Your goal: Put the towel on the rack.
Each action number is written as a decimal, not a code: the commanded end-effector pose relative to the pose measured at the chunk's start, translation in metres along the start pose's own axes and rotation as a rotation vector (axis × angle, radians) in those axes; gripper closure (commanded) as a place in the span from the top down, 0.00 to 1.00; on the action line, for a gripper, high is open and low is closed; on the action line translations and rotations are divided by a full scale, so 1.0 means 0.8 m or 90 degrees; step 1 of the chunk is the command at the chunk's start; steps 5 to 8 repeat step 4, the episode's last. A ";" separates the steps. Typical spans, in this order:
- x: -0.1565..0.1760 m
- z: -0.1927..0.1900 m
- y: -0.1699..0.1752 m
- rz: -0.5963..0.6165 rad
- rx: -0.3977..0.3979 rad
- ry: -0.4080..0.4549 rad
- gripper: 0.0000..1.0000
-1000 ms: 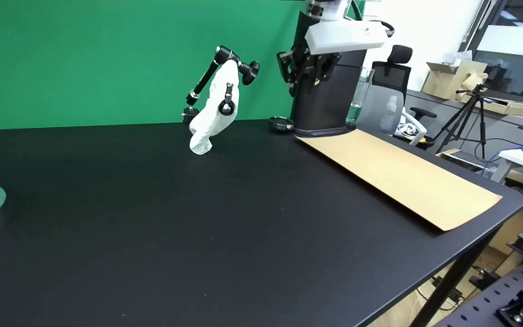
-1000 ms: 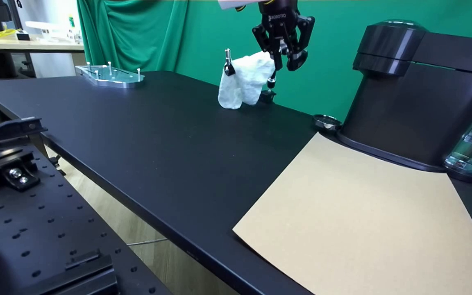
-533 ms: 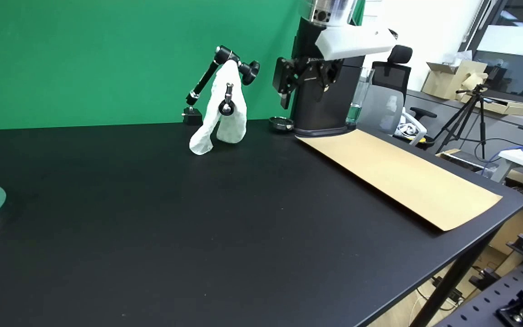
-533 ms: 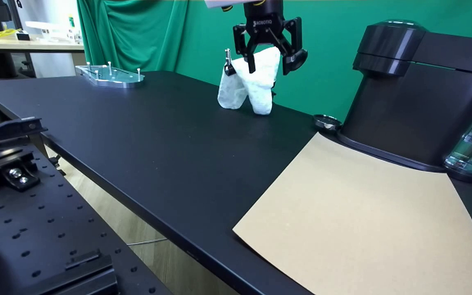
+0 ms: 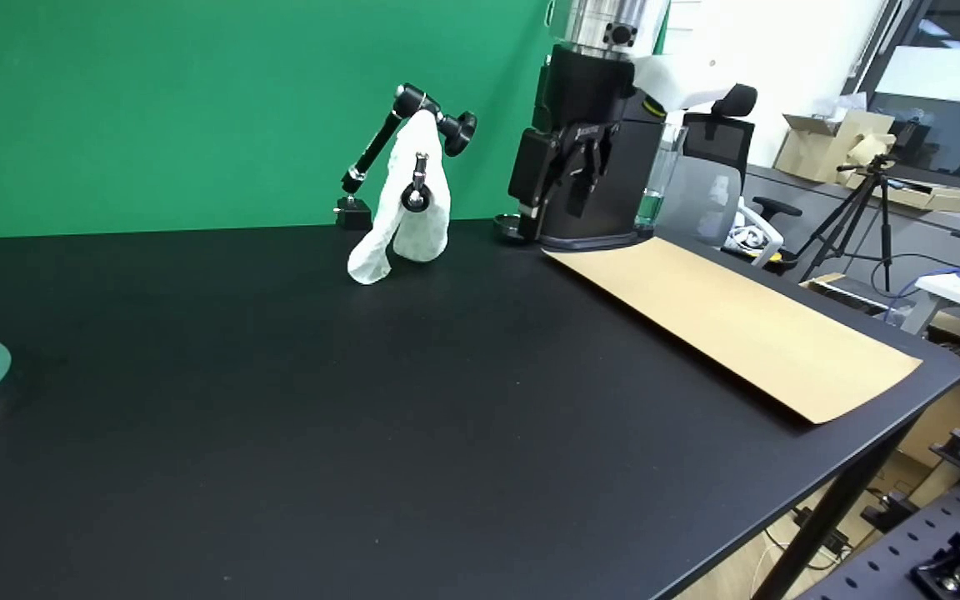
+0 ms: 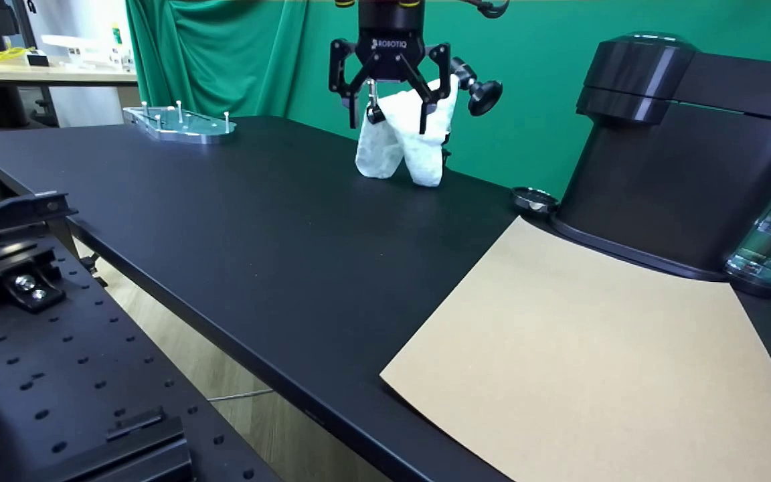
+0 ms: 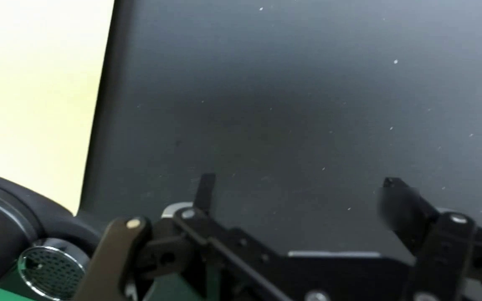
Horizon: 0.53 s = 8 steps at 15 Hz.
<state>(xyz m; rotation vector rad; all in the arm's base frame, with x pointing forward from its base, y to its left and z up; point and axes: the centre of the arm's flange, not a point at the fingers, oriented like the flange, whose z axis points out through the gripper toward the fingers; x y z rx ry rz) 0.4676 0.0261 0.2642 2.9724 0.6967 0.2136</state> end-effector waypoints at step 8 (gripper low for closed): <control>-0.032 -0.011 -0.022 -0.107 0.082 -0.070 1.00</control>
